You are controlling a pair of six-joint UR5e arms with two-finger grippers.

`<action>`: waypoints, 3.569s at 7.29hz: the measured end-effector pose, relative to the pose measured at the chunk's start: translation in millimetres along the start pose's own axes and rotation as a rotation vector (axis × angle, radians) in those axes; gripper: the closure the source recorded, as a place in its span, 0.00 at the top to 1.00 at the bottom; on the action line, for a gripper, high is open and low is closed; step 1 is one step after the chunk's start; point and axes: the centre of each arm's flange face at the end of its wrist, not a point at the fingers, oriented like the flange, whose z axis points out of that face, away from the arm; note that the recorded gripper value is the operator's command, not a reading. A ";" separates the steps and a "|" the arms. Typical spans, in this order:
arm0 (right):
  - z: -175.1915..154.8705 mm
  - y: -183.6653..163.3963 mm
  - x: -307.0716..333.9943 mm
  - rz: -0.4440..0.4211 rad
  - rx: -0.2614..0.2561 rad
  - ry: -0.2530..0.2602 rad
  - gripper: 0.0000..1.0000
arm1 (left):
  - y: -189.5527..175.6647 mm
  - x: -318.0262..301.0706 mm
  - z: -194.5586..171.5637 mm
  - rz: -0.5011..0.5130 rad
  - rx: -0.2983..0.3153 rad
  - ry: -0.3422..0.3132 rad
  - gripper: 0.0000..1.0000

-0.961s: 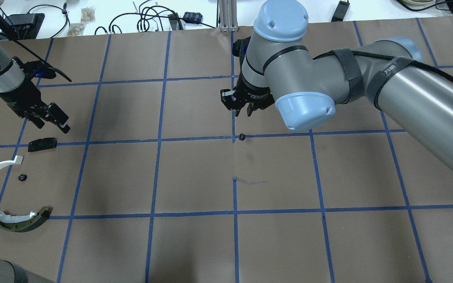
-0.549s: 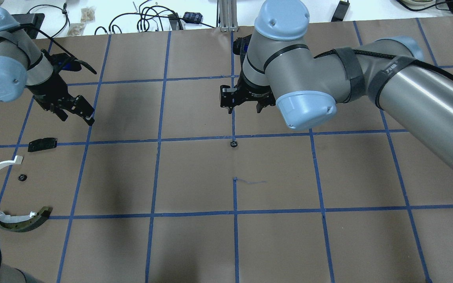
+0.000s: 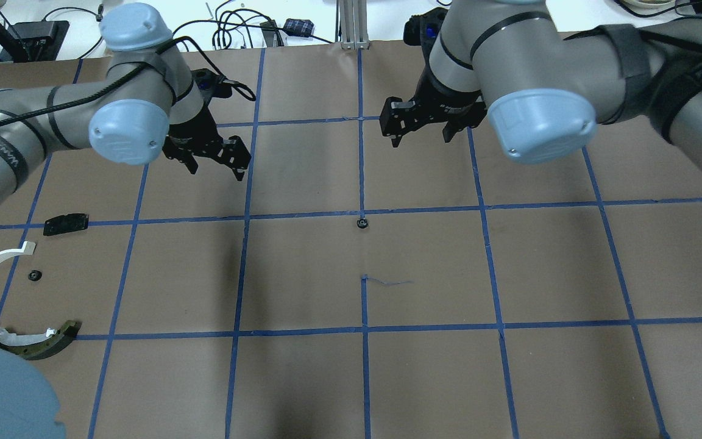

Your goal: Place bearing gear from tray to pile

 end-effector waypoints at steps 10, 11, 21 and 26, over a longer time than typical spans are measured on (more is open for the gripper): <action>-75.5 29.5 81.1 0.190 0.015 0.152 1.00 | -1.5 229.7 99.7 0.108 0.077 0.029 1.00; -75.8 31.1 79.8 0.222 0.009 0.151 1.00 | -0.2 233.5 104.1 0.112 0.071 0.028 0.94; -73.1 36.3 77.2 0.177 -0.025 0.141 1.00 | -1.4 237.6 117.9 0.116 0.053 0.023 0.00; -73.4 35.7 77.7 0.173 -0.020 0.147 1.00 | -34.2 87.6 58.4 -0.104 0.092 0.020 0.00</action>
